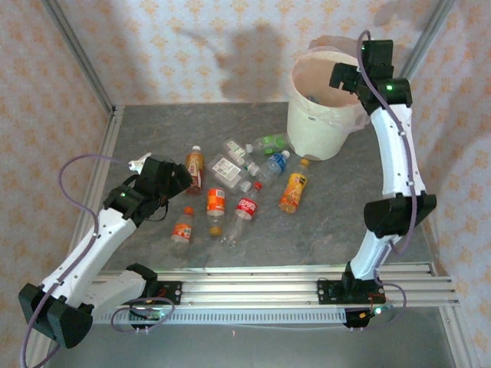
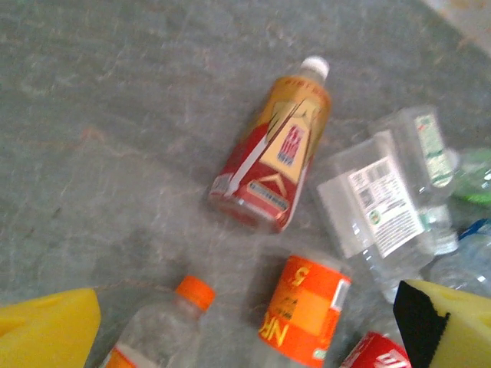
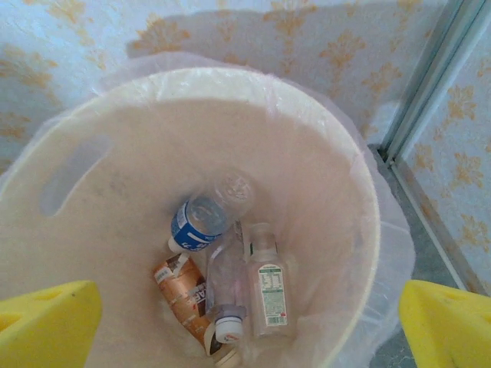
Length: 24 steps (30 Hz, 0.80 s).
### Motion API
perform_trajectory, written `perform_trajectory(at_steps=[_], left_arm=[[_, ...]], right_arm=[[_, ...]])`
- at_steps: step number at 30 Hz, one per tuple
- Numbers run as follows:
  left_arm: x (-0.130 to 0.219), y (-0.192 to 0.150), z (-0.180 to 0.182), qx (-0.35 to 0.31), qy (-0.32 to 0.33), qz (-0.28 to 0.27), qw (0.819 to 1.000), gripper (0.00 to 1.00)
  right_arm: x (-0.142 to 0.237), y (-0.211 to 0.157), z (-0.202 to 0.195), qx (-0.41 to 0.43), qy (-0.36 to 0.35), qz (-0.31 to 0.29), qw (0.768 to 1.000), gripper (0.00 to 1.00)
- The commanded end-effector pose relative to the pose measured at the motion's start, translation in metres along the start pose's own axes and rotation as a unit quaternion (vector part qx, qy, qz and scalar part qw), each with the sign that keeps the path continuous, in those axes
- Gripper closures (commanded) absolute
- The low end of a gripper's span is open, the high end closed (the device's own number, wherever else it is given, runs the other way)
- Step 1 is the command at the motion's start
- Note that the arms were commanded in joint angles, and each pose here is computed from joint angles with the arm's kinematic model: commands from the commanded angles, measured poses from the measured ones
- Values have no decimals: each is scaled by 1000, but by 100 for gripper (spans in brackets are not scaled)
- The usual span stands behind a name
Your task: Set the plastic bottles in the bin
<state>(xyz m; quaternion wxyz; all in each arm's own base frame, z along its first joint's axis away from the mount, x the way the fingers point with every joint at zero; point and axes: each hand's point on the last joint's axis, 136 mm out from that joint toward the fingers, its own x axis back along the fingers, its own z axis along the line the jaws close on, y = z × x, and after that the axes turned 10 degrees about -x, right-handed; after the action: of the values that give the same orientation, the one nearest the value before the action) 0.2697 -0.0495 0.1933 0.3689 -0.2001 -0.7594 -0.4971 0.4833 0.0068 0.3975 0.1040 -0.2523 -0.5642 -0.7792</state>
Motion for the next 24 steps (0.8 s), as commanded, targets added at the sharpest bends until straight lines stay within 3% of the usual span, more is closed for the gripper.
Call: perform_trajectory(at_steps=[1, 6, 10, 14, 24], left_arm=[[-6, -38, 22, -24, 30, 74, 997, 0], [-8, -77, 46, -24, 61, 133, 989, 0], [-15, -117, 31, -2, -25, 181, 983, 0], [-15, -143, 53, -11, 3, 207, 978, 0], [-34, -152, 43, -74, -18, 204, 976, 0]], right_arm=[[28, 15, 8, -24, 30, -44, 998, 1], [62, 7, 13, -51, 79, -71, 993, 1], [81, -12, 12, -73, 113, -86, 987, 1], [93, -31, 3, -84, 114, -89, 986, 1], [84, -64, -22, -81, 65, -73, 992, 1]])
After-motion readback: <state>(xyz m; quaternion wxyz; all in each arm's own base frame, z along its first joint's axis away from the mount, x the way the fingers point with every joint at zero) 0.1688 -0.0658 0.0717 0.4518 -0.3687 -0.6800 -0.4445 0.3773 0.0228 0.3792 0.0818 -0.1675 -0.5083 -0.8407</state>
